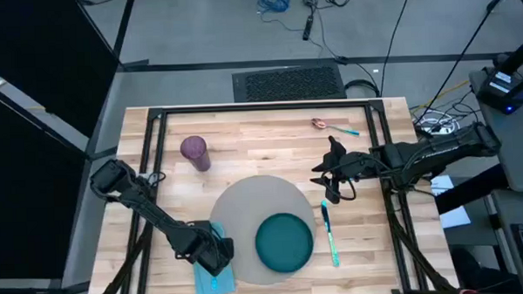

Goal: Set table place
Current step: Put the iridescent fork on the blue napkin

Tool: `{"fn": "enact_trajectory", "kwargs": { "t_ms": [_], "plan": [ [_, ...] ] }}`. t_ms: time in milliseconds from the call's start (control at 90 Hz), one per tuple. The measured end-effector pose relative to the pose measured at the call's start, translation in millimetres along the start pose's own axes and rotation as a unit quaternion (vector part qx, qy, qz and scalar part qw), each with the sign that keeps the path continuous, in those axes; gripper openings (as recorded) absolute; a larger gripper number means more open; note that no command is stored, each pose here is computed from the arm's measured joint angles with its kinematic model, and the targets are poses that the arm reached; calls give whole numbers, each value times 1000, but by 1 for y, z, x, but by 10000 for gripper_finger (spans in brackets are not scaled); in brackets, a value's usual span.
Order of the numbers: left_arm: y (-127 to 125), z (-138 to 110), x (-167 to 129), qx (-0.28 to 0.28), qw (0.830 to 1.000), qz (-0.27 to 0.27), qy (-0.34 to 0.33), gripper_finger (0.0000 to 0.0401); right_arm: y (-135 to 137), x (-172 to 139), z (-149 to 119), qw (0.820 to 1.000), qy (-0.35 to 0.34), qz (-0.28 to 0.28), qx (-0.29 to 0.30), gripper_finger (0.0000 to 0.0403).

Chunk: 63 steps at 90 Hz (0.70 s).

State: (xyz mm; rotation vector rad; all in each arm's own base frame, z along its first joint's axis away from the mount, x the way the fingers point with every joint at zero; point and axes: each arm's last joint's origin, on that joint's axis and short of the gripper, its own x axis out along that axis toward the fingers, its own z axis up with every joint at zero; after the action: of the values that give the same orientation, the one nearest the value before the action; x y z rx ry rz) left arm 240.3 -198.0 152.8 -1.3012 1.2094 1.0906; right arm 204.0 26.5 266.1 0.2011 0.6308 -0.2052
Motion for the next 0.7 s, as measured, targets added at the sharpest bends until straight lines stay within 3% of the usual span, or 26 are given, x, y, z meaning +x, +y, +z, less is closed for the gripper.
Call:
{"fn": "enact_trajectory", "kwargs": {
  "t_ms": [500, 700],
  "plan": [
    [-10, 3, -3, -17, 1000, -19, 14, 28, 0, 0, 0, 1000, 0, 0, 0, 146],
    [-3, 2, -2, -6, 1000, 3, 8, 28, 0, 0, -1, 1000, 6, 0, -2, 146]
  ]
}}
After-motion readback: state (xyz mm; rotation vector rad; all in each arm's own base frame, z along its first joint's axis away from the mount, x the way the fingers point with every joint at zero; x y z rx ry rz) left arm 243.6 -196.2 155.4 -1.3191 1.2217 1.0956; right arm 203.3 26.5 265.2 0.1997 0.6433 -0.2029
